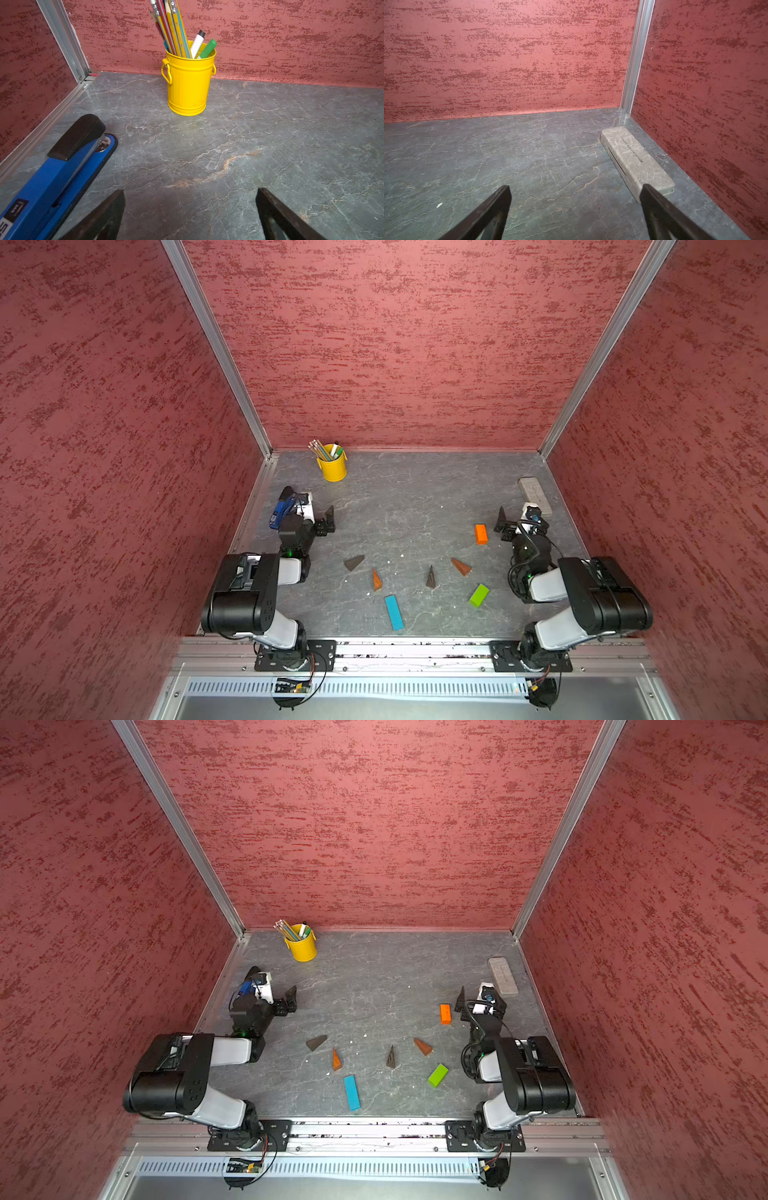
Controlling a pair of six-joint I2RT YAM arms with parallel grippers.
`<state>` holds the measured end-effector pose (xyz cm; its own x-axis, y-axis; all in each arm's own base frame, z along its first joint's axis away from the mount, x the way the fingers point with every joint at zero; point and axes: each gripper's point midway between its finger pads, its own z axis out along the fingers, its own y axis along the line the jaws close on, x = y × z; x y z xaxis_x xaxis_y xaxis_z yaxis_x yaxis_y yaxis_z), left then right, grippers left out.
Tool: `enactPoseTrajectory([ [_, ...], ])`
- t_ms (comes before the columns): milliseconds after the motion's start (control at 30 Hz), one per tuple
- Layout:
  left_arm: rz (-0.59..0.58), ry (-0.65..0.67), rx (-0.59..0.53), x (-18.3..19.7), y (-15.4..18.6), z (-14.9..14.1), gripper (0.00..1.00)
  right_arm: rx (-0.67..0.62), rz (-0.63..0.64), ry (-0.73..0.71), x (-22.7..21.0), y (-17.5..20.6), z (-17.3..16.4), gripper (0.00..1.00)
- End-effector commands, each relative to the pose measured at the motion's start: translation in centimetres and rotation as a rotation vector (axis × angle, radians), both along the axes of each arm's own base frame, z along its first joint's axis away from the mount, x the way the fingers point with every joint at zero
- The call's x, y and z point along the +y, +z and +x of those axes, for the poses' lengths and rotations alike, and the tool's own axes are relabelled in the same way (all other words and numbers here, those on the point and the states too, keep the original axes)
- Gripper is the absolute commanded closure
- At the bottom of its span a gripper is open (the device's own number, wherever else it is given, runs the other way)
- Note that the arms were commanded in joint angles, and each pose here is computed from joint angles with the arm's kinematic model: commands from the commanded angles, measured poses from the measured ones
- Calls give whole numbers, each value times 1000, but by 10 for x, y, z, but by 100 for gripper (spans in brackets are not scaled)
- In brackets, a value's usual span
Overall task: Assemble a small pinwheel with building blocks
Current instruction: Pick up the building block from the center of the board.
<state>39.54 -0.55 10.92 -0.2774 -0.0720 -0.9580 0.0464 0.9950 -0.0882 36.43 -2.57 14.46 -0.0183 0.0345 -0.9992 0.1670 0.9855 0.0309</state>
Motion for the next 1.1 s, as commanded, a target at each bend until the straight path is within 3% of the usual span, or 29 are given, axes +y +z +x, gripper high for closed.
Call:
enactPoseTrajectory([
  [0, 28, 16, -32, 0, 6, 3, 0, -51, 19, 8, 0, 13, 5, 1],
  [233, -36, -32, -12, 4, 5, 5, 0, -50, 18, 11, 0, 13, 5, 1],
  [633, -36, -31, -12, 5, 5, 5, 0, -52, 18, 10, 0, 14, 5, 1],
  [833, 6, 63, -29, 11, 38, -3, 0, -99, 35, -33, -7, 42, -8, 1],
  [933, 62, 100, -16, -9, 61, -5, 0, -44, 81, -81, -15, 57, -5, 1],
  [1067, 26, 17, 60, -73, 85, -2, 0, 62, 180, -126, -20, 68, -8, 1],
])
